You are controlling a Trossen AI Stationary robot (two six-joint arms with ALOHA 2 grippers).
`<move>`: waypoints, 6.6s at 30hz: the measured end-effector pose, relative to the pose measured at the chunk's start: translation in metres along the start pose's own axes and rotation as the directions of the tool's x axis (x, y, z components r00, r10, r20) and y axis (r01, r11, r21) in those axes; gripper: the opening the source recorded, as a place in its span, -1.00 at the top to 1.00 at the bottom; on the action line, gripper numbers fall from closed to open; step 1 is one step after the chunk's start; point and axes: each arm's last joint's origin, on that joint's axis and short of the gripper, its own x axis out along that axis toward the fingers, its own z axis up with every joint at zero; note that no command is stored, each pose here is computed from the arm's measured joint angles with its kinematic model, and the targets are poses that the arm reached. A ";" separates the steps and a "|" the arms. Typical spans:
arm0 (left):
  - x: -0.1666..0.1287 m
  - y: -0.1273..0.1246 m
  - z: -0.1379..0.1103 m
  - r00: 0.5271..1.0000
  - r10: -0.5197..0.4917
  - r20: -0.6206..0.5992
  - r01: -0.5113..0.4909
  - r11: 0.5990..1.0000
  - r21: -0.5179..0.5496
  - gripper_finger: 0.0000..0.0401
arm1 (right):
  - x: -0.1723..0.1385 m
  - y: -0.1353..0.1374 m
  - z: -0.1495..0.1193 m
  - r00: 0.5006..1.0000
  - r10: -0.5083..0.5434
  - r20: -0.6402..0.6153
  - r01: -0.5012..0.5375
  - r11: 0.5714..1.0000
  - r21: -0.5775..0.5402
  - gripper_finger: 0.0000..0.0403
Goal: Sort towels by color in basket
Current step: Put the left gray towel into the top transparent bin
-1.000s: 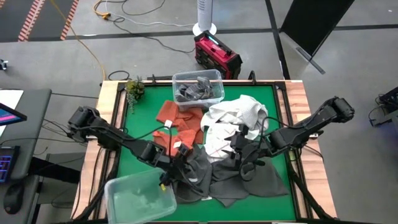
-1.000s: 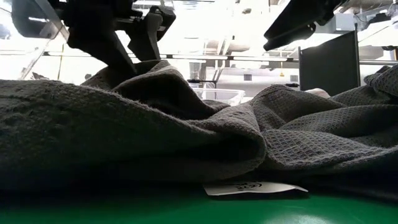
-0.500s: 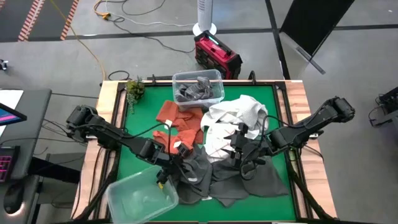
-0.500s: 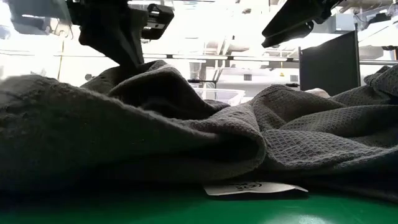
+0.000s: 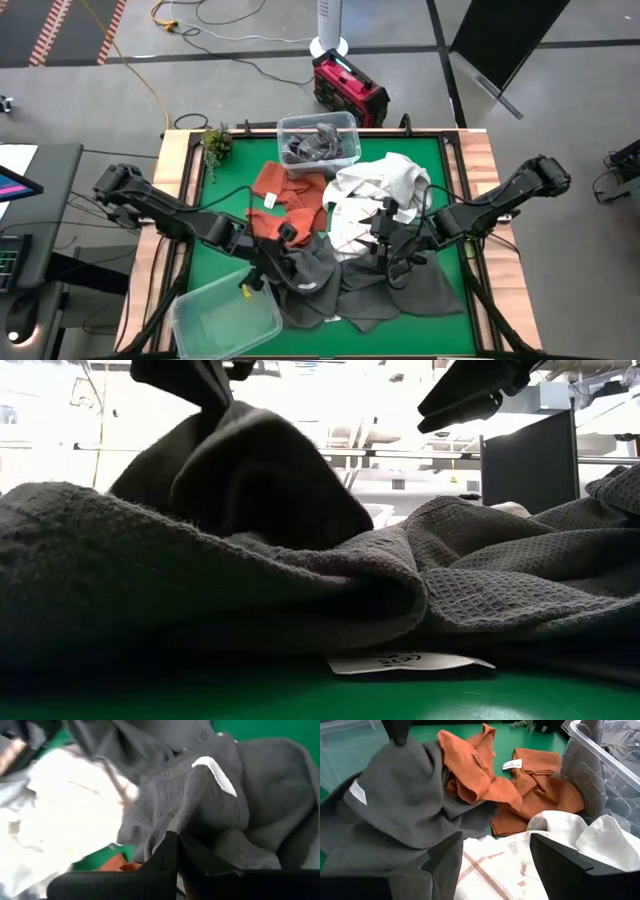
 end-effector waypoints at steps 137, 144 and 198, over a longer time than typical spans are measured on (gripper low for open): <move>-0.234 0.319 0.006 0.004 0.827 0.562 -0.579 0.460 -0.673 1.00 | 0.143 -0.194 0.115 0.902 -0.112 0.418 0.190 0.970 -0.151 0.89; -0.241 0.299 0.002 0.316 0.782 0.537 -0.581 0.607 -0.542 1.00 | 0.079 -0.247 0.142 0.762 -0.274 0.587 0.386 0.920 -0.072 0.92; -0.069 0.310 -0.195 0.875 0.360 -0.323 -0.483 0.625 -0.613 0.18 | 0.057 -0.248 0.097 0.989 -0.107 -0.106 0.109 0.994 0.013 -0.48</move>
